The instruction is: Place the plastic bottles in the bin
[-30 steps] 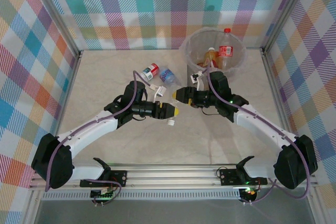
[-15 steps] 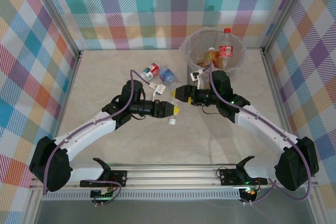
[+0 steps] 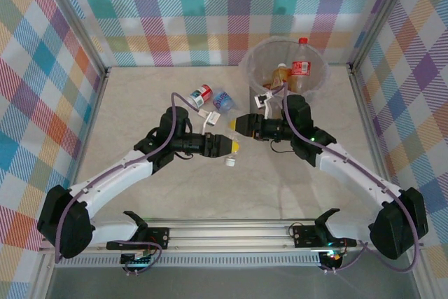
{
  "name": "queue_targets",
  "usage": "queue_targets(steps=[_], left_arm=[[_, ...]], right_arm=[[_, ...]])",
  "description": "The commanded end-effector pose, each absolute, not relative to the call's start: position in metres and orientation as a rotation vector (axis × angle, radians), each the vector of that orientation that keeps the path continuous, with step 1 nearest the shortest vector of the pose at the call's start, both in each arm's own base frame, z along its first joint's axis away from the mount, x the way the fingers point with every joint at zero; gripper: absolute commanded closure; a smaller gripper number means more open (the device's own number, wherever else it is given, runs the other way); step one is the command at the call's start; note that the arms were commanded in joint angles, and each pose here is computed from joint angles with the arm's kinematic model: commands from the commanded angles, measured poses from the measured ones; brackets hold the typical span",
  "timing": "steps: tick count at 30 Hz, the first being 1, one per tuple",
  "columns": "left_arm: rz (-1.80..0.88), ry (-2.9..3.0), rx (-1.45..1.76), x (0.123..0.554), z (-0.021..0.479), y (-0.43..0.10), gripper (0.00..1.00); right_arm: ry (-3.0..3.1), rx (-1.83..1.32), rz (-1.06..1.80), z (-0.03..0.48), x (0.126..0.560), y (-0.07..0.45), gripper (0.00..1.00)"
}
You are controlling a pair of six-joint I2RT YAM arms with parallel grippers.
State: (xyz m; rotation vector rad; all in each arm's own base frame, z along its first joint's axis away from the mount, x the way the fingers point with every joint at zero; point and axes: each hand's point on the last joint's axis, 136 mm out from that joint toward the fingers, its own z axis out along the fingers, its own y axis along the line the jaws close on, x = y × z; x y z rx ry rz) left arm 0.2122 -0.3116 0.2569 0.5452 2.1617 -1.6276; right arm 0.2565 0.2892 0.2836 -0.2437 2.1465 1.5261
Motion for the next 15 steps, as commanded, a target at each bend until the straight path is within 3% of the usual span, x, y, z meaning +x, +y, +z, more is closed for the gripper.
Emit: queue_targets(steps=[1,3,15], left_arm=[[-1.626,2.099,0.573,0.206,0.272,-0.310,0.10],[-1.603,2.074,0.584,0.205,0.279,-0.307,0.00],[-1.272,1.848,0.626,0.201,0.336,-0.266,0.00]], right_arm=[[2.102,-0.270,1.508,0.296,0.253,0.281,0.43],[2.109,-0.274,1.447,0.301,0.253,0.274,0.43],[2.061,-0.226,0.884,0.368,0.283,0.206,0.42]])
